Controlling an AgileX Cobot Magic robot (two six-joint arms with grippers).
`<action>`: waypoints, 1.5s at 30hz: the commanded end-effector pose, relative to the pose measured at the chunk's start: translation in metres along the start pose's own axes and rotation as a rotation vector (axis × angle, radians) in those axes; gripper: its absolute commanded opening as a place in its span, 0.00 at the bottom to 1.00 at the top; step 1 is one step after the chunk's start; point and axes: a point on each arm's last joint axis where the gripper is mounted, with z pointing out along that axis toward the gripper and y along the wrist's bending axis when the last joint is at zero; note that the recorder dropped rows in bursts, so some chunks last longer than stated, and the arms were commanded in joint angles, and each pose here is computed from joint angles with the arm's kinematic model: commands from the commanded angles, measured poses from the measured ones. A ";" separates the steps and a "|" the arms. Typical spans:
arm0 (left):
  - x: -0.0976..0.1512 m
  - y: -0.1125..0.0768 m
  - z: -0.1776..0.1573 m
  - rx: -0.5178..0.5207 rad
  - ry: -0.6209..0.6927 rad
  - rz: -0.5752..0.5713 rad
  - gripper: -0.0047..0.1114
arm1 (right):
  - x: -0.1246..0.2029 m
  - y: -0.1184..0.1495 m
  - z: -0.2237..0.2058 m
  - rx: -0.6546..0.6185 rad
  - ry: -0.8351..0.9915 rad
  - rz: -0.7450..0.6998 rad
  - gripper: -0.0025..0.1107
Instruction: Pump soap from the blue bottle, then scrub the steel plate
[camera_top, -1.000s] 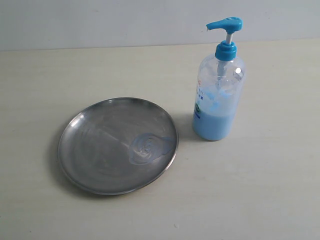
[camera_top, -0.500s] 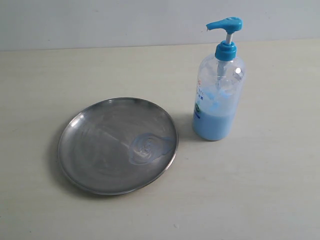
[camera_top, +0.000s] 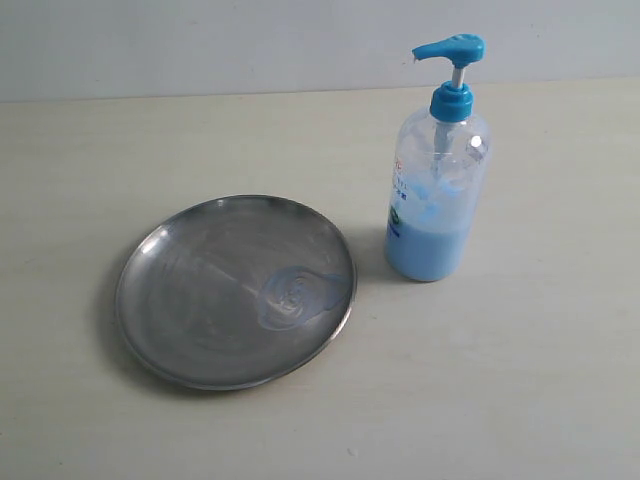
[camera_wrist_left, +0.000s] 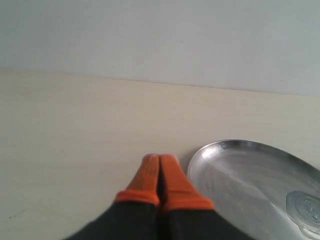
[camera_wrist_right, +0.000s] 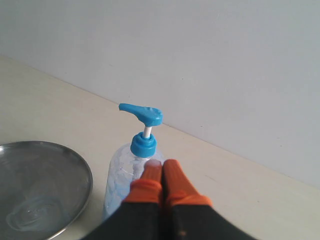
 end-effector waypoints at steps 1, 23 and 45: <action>0.004 0.001 0.000 -0.013 0.033 -0.009 0.04 | 0.000 0.000 0.000 0.002 -0.010 0.002 0.02; 0.008 0.002 0.000 -0.020 0.071 -0.021 0.04 | 0.000 0.000 0.000 0.002 -0.010 0.002 0.02; 0.008 0.002 0.000 -0.021 0.071 -0.019 0.04 | 0.000 0.000 0.000 0.002 -0.010 0.002 0.02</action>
